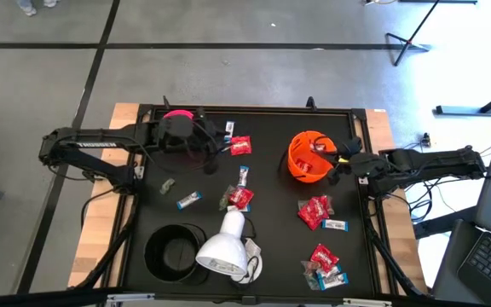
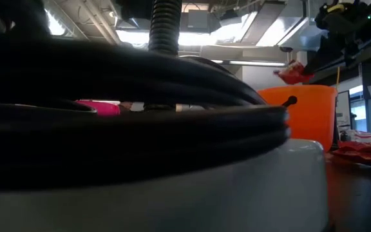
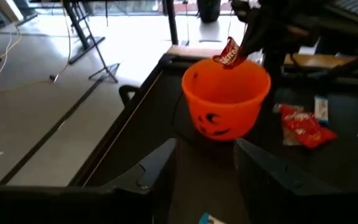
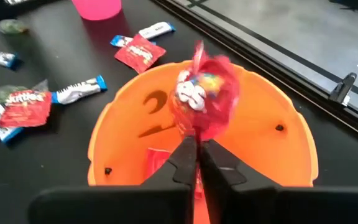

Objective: Sort candy
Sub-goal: Put the red candy into the orange bucket, then put the green gummy into the pink bucket

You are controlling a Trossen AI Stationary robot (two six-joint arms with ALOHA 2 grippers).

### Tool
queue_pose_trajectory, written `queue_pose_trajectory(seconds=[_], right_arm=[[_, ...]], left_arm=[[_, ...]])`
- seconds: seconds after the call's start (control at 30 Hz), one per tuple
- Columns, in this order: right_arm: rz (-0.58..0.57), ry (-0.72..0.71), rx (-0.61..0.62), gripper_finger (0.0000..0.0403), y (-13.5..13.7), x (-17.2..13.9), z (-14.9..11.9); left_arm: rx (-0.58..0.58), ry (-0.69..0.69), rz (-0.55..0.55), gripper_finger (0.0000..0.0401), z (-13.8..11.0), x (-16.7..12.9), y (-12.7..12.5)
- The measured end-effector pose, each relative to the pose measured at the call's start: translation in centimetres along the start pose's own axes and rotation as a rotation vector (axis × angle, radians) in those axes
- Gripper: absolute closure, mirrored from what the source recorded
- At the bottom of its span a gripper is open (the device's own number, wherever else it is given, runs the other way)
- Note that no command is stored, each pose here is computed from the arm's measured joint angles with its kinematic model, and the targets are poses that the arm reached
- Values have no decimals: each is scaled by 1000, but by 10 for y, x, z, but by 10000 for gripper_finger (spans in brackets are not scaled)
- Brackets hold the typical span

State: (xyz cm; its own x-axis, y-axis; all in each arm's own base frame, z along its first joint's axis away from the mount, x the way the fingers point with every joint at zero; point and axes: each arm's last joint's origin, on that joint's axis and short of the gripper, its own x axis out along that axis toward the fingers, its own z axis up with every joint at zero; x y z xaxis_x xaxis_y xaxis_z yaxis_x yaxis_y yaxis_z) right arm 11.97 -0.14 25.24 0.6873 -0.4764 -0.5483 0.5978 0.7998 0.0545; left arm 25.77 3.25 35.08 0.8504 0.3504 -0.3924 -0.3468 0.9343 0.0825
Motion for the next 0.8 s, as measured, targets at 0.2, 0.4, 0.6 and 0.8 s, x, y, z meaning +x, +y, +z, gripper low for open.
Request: queue_pose_trajectory(seconds=[0.2,0.4,0.6,0.8], right_arm=[[1,-3,3,324,0,0,0],[3,-6,-13,278,0,0,1],[27,-58,-62,272,3,-1,6],[62,-148,-133,272,8,-2,16]], left_arm=[[-5,69,4,252,-7,-2,1],[-64,152,14,252,-14,-17,5],[-162,342,45,252,-32,-30,9],[-291,559,35,252,-50,-38,9]])
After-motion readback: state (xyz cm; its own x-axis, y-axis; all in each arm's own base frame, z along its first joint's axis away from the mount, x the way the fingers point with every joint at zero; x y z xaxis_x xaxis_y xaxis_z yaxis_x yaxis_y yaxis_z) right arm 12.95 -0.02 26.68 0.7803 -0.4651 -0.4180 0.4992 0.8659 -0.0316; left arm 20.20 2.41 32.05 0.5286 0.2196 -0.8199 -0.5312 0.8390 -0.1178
